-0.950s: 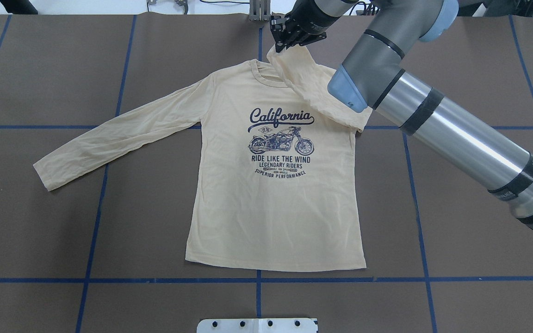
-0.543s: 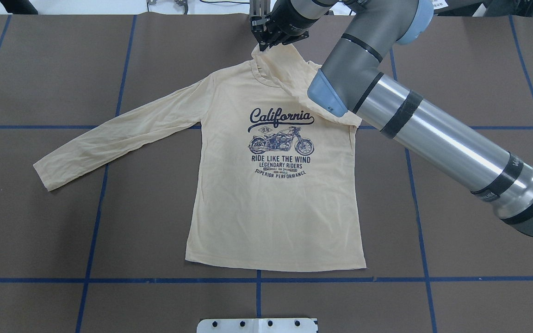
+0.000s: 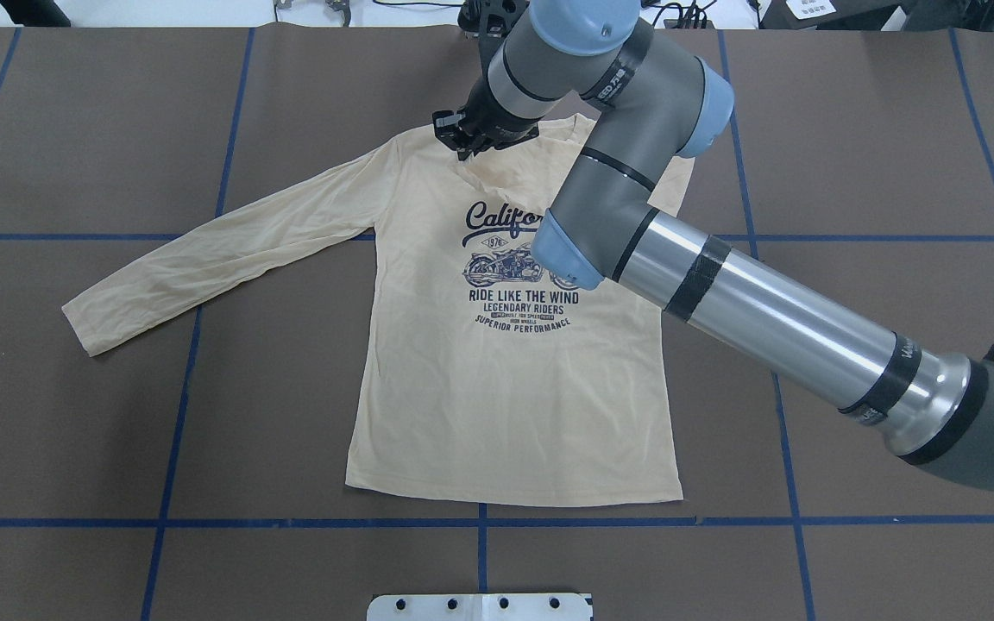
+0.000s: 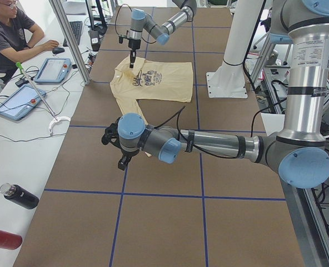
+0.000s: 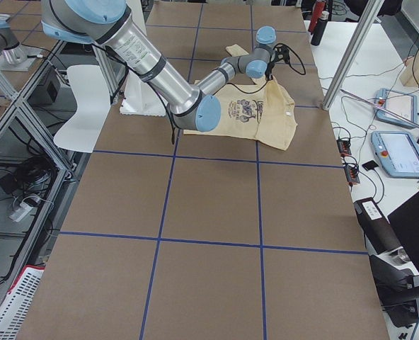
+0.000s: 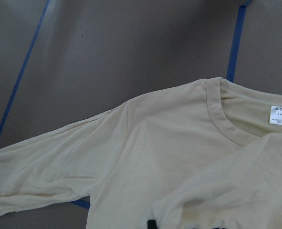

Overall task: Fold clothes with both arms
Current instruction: 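Drag the sleeve across the chest toward the other shoulder with the right gripper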

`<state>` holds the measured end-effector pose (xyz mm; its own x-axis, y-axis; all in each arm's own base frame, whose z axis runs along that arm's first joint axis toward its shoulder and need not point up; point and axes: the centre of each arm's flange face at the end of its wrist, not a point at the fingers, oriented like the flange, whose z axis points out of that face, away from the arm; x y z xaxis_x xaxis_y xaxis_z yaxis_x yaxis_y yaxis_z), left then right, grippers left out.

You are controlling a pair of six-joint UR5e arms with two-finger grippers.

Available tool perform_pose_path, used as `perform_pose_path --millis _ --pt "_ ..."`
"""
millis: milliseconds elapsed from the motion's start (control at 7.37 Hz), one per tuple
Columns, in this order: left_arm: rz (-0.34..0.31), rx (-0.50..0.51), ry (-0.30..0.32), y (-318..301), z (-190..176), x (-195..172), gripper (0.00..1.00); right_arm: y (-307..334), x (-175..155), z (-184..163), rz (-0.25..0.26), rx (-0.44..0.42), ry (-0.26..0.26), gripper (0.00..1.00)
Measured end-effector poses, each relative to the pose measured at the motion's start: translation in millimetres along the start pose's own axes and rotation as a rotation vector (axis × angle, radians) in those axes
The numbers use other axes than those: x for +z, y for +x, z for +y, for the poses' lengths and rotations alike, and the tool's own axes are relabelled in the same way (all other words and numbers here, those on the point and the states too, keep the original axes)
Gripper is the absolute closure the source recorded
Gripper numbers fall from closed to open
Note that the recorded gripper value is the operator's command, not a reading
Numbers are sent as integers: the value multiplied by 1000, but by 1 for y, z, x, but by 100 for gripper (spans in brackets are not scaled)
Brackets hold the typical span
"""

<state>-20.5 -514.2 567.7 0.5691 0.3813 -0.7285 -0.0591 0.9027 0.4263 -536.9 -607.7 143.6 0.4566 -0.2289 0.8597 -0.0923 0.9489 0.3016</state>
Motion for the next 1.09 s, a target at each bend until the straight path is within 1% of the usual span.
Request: perform_pose_path --millis 136,271,407,543,814,1086 --pt "0 -4 1 0 0 0 1 -4 13 9 4 -5 -14 100" --pt "1 -9 3 1 -1 -1 1 -7 23 11 1 -10 -19 77" --pt "1 -13 4 1 -1 -1 1 -13 30 8 2 -12 -17 9" --pt "2 -16 4 1 -1 0 1 -21 35 1 8 -12 -7 1" --pt "1 -20 1 -2 0 2 1 -40 35 -16 30 -2 36 1" --pt "0 -20 2 -3 0 2 1 -48 35 -24 41 28 58 1"
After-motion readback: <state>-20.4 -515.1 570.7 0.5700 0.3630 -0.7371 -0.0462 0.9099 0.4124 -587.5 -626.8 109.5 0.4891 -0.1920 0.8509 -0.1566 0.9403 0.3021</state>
